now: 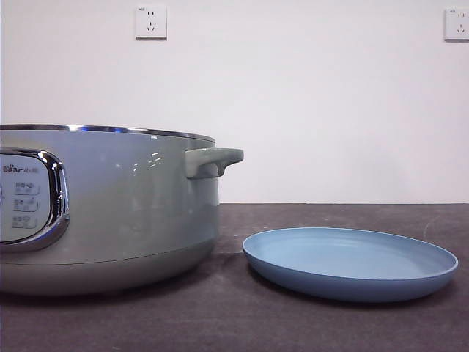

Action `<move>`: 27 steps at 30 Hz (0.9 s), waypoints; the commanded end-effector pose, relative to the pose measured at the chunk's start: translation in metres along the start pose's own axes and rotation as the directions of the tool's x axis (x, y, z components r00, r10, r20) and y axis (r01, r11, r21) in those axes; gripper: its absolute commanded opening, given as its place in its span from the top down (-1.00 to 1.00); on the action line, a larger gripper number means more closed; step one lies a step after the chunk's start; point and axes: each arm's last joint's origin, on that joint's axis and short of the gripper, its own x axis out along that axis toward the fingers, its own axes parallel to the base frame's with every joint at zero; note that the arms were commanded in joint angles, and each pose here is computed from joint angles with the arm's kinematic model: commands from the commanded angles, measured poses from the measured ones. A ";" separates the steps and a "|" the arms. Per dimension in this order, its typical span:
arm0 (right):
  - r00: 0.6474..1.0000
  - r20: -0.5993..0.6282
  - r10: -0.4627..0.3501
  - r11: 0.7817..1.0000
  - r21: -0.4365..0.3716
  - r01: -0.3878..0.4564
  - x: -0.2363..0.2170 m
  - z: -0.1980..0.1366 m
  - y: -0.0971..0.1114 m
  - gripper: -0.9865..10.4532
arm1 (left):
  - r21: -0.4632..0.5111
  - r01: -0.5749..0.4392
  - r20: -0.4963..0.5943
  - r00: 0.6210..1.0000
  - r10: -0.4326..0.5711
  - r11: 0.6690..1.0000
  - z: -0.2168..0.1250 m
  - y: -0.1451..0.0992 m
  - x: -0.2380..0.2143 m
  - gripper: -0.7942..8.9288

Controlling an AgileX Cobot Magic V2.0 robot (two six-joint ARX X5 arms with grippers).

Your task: Take the potato out from the steamer,put the potato on the plate,close the lid

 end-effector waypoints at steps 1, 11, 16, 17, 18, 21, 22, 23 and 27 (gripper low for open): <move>0.999 0.012 0.037 0.999 0.012 -0.037 0.009 0.004 0.003 -0.05 | 0.010 -0.032 0.129 0.991 0.031 0.999 0.009 0.003 -0.027 0.85; 0.993 -0.030 0.113 0.993 -0.036 -0.114 0.064 0.034 0.034 -0.05 | -0.003 -0.191 0.261 0.947 0.185 0.982 0.004 0.010 -0.090 0.85; 0.989 -0.098 0.114 0.989 -0.083 -0.122 0.100 0.055 0.061 -0.05 | -0.021 -0.306 0.310 0.903 0.297 0.952 0.005 0.014 -0.117 0.85; 0.987 -0.113 0.118 0.988 -0.090 -0.128 0.107 0.057 0.066 -0.05 | -0.026 -0.321 0.319 0.895 0.312 0.947 0.005 0.015 -0.122 0.85; 0.984 -0.130 0.119 0.987 -0.094 -0.132 0.116 0.060 0.072 -0.05 | -0.026 -0.335 0.330 0.887 0.324 0.942 0.005 0.015 -0.128 0.85; 0.979 -0.181 0.096 0.986 -0.115 -0.118 0.143 0.064 0.088 -0.05 | -0.043 -0.368 0.350 0.865 0.359 0.929 0.006 0.017 -0.143 0.85; 0.977 -0.199 0.075 0.987 -0.121 -0.101 0.151 0.065 0.092 -0.05 | -0.044 -0.378 0.352 0.860 0.369 0.925 0.006 0.018 -0.148 0.85; 0.975 -0.216 0.061 0.988 -0.126 -0.089 0.159 0.065 0.095 -0.05 | -0.041 -0.386 0.352 0.857 0.375 0.921 0.006 0.018 -0.151 0.85; 0.961 -0.277 0.025 0.987 -0.144 -0.067 0.198 0.061 0.106 -0.05 | -0.045 -0.401 0.355 0.850 0.390 0.915 0.005 0.019 -0.162 0.85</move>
